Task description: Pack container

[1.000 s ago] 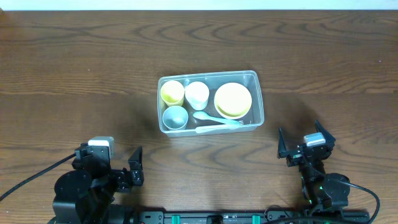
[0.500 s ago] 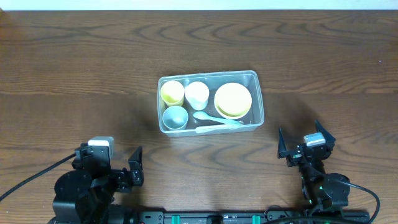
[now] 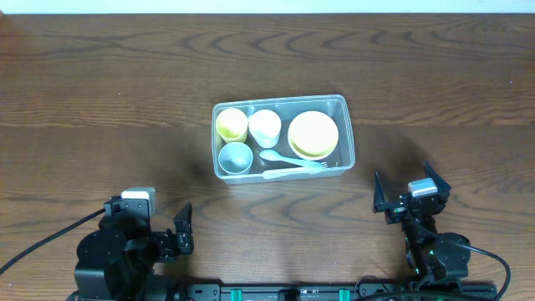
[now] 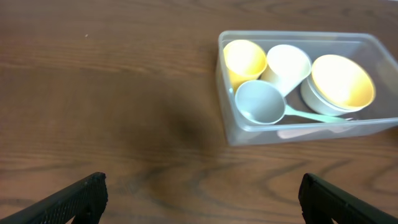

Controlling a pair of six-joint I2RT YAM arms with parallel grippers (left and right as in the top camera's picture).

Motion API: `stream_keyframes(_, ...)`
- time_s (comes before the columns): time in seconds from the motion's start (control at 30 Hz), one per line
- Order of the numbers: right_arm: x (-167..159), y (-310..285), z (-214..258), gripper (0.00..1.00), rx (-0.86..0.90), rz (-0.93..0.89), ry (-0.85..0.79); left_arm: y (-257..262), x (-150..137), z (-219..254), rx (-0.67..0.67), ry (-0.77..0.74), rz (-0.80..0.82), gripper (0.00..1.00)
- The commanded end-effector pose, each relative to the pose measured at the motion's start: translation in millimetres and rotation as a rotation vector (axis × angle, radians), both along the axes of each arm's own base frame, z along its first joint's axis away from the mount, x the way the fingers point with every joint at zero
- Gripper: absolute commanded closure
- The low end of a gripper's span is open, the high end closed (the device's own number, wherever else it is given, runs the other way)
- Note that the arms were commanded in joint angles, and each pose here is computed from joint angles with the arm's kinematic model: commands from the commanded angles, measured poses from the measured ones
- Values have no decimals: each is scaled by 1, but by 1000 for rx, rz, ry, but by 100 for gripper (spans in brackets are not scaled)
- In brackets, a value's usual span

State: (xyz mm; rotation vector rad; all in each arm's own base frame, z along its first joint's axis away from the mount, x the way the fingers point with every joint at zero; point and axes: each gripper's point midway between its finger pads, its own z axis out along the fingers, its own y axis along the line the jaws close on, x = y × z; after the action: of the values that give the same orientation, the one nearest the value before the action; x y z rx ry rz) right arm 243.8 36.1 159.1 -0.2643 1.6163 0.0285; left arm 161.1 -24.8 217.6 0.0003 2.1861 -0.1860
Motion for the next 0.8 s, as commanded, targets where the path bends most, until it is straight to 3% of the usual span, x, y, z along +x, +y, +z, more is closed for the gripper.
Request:
stream_keyframes(0.0, -1, 3, 0, 1, -13, 17, -7, 9, -2, -22, 44, -3, 30, 2)
stream_keyframes(0.23, -1, 3, 0, 1, -13, 17, -7, 11, 13, -68, 53, -110, 35, 2)
stream_keyframes(0.5, -1, 3, 0, 1, -13, 17, -7, 24, 69, -56, 75, -415, 126, 2)
stream_keyframes(0.77, -1, 3, 0, 1, -13, 17, -7, 36, 85, -57, 145, -558, 183, 2)
